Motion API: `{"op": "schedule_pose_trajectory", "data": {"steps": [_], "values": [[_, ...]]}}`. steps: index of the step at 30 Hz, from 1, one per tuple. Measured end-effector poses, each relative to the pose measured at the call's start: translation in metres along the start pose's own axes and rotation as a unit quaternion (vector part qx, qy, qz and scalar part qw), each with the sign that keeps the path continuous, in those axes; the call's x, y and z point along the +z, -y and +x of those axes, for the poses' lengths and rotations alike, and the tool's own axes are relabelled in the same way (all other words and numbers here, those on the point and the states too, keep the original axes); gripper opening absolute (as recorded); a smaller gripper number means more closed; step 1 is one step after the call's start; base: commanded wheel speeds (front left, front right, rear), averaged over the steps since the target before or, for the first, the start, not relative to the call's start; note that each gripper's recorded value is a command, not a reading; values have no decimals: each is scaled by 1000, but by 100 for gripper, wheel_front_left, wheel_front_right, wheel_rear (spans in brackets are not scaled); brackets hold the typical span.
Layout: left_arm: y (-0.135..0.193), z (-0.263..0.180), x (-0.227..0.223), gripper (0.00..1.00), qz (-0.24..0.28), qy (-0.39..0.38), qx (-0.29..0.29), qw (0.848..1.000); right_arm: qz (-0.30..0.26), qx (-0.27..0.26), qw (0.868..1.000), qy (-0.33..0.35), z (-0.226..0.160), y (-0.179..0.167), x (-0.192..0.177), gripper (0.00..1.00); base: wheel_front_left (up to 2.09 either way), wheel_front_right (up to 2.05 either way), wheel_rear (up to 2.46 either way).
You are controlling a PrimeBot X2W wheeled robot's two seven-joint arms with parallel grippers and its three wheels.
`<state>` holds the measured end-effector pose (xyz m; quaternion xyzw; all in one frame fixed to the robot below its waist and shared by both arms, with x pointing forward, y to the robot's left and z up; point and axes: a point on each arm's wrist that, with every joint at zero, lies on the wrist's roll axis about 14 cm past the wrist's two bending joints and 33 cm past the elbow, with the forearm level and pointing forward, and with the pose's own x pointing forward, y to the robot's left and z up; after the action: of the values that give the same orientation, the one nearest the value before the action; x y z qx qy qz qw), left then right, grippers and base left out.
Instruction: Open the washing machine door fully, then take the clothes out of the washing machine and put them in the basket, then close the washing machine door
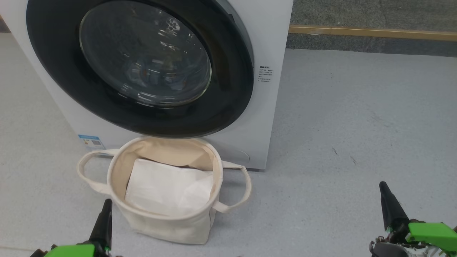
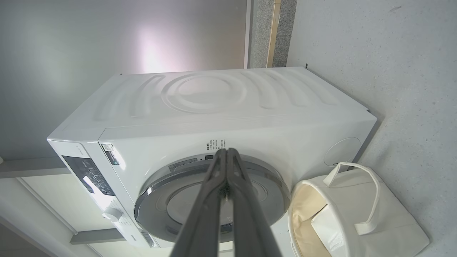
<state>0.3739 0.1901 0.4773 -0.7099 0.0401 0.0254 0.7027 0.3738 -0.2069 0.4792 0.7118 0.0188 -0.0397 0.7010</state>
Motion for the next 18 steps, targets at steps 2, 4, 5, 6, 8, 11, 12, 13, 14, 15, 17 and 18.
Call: {"op": "schedule_pose_trajectory", "data": {"steps": [2, 4, 5, 6, 8, 11, 12, 13, 14, 15, 17, 18], "values": [[0, 0, -1, 0, 0, -2, 0, 1000, 0, 0, 1000, 0, 0, 0, 0, 0, 0, 0, 0], [0, 0, 0, 0, 0, -2, 0, 1000, 0, 0, 1000, 0, 0, 0, 0, 0, 0, 0, 0], [0, 0, 0, 0, 0, -2, 0, 1000, 0, 0, 1000, 0, 0, 0, 0, 0, 0, 0, 0], [0, 0, 0, 0, 0, -2, 0, 1000, 1, 0, 1000, 0, 0, 0, 0, 0, 0, 0, 0], [0, 0, 0, 0, 0, -1, 0, 1000, 1, 0, 1000, 0, 0, 0, -1, 0, 0, 0, 0], [0, 0, 0, 0, 0, -1, 0, 1000, 1, 0, 1000, 0, 0, 0, -1, 0, 0, 0, 0], [0, 0, 0, 0, 0, -1, 0, 1000, 2, 0, 1000, 0, 0, 0, -1, 0, 0, 0, 0], [0, 0, 0, 0, 0, -1, 0, 1000, 2, 0, 1000, 0, 0, 0, -1, 0, 0, 0, 0], [0, 0, 0, 0, 0, -1, 0, 1000, 2, 0, 1000, 0, 0, 0, 0, 0, 0, 0, 0], [0, 0, 0, 0, 0, -1, 0, 1000, 2, 0, 1000, 0, 0, 0, 0, 0, 0, 0, 0], [0, 0, 0, 0, 0, -1, 0, 1000, 2, 0, 1000, 1, 0, 0, 0, 0, 0, 0, 0], [0, 0, 0, 0, 0, -1, 0, 1000, 2, 0, 1000, 1, 0, 0, 0, 0, 0, 0, 0]]}}
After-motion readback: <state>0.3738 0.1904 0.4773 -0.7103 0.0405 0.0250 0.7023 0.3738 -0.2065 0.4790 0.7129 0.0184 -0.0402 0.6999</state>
